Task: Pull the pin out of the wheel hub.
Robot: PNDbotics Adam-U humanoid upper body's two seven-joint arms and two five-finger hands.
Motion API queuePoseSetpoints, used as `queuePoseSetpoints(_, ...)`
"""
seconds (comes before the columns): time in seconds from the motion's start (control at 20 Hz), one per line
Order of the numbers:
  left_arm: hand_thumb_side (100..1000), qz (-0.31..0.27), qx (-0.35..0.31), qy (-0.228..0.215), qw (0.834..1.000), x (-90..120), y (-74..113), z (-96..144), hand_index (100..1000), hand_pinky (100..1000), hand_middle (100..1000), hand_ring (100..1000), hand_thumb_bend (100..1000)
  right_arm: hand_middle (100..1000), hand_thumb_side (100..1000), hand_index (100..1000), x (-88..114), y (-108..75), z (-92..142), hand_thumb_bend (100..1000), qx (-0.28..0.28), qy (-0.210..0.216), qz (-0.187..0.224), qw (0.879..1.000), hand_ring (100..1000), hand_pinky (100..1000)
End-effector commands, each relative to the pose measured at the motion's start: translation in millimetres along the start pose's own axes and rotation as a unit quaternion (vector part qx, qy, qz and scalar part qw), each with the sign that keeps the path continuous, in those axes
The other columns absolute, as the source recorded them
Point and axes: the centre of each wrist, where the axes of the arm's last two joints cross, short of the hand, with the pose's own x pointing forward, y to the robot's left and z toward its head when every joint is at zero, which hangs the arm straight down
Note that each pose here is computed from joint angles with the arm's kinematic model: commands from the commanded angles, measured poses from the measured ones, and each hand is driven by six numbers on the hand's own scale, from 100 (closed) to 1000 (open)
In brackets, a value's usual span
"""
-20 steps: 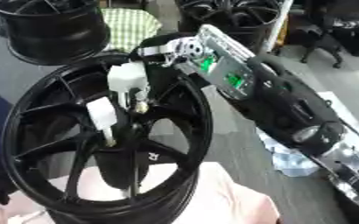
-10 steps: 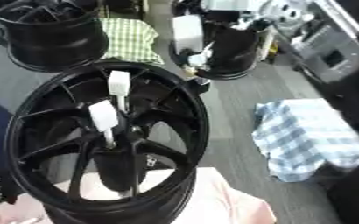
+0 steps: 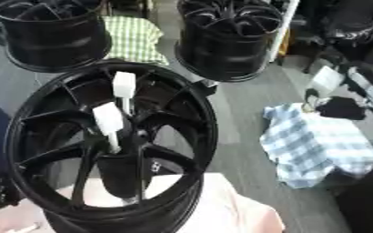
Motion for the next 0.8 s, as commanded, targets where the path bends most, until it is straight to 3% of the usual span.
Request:
queuePoseSetpoints(0.05,845,-0.018,0.01,-0.005,1.0,9.4,12.8,6.2,857,606,605,573,100,892,464,976,-33.5,31.6,2.7,268,-0.071,0.092,-0.04,0.992,839,785)
queuePoseSetpoints(0.2,844,-0.019,0.012,-0.006,1.0,9.8,14.6,7.2,857,605,605,573,100,869,480,964,-57.9,76.5,17.4,219,-0.125,0.157,-0.107,0.974,812,750)
queuePoseSetpoints(0.4,839,-0.02,0.013,-0.008,1.0,10.4,15.8,7.0,857,605,605,573,100,792,471,934,-62.8,126.0,33.2,128,-0.164,0.183,-0.188,0.951,762,700)
queuePoseSetpoints(0.5,836,-0.02,0.013,-0.01,1.0,11.0,16.0,6.2,857,604,605,573,100,752,455,916,-55.1,145.5,38.0,100,-0.181,0.179,-0.226,0.94,727,672)
queuePoseSetpoints(0.55,835,-0.02,0.013,-0.011,1.0,11.4,16.1,5.7,857,604,604,573,100,739,406,909,-48.6,154.5,39.9,135,-0.188,0.173,-0.246,0.935,717,664)
queuePoseSetpoints(0.6,837,-0.02,0.014,-0.012,1.0,11.5,16.3,5.5,857,604,604,573,100,728,453,904,-42.1,163.0,41.7,100,-0.193,0.165,-0.266,0.93,705,654)
queuePoseSetpoints(0.8,836,-0.02,0.012,-0.013,1.0,11.3,15.9,3.9,856,604,604,573,100,686,446,884,-16.2,192.4,45.1,100,-0.209,0.133,-0.339,0.907,667,631)
